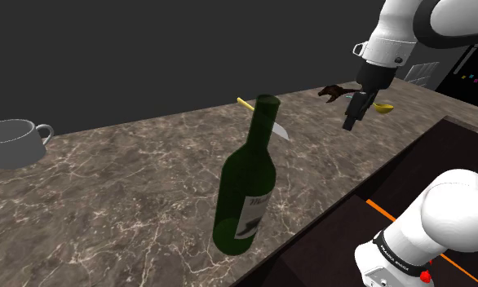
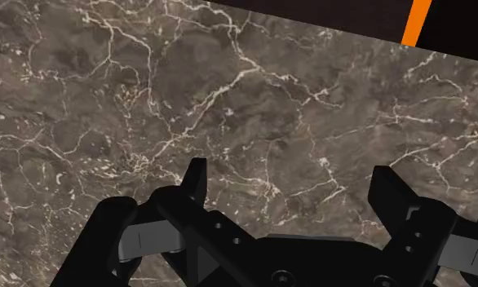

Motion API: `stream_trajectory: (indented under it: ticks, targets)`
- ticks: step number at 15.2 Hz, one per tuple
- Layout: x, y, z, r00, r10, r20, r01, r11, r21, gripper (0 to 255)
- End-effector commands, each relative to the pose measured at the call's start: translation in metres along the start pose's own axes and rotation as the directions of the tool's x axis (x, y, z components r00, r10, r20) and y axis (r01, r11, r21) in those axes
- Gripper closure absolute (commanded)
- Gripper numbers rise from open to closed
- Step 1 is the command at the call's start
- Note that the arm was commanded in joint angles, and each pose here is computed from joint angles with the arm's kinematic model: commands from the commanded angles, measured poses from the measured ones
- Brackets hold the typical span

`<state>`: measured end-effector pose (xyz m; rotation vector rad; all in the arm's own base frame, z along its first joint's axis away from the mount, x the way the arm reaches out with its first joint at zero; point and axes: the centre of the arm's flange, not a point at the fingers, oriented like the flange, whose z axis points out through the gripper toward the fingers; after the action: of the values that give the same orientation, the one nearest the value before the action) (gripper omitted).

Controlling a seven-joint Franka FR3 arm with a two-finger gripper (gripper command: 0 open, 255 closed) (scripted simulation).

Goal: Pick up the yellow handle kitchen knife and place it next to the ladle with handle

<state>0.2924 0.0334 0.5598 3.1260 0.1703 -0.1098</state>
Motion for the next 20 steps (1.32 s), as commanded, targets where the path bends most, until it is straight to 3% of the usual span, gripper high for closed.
stream_trajectory:
  ticks: [1, 20]
  targets:
    - [0.0, 0.0, 0.0, 1.0, 0.0, 0.0, 0.0, 1.0, 0.0, 0]
    - [0.234, 0.024, 0.069, 0.992, 0.122, -0.035, -0.121, 0.993, 0.013, 0]
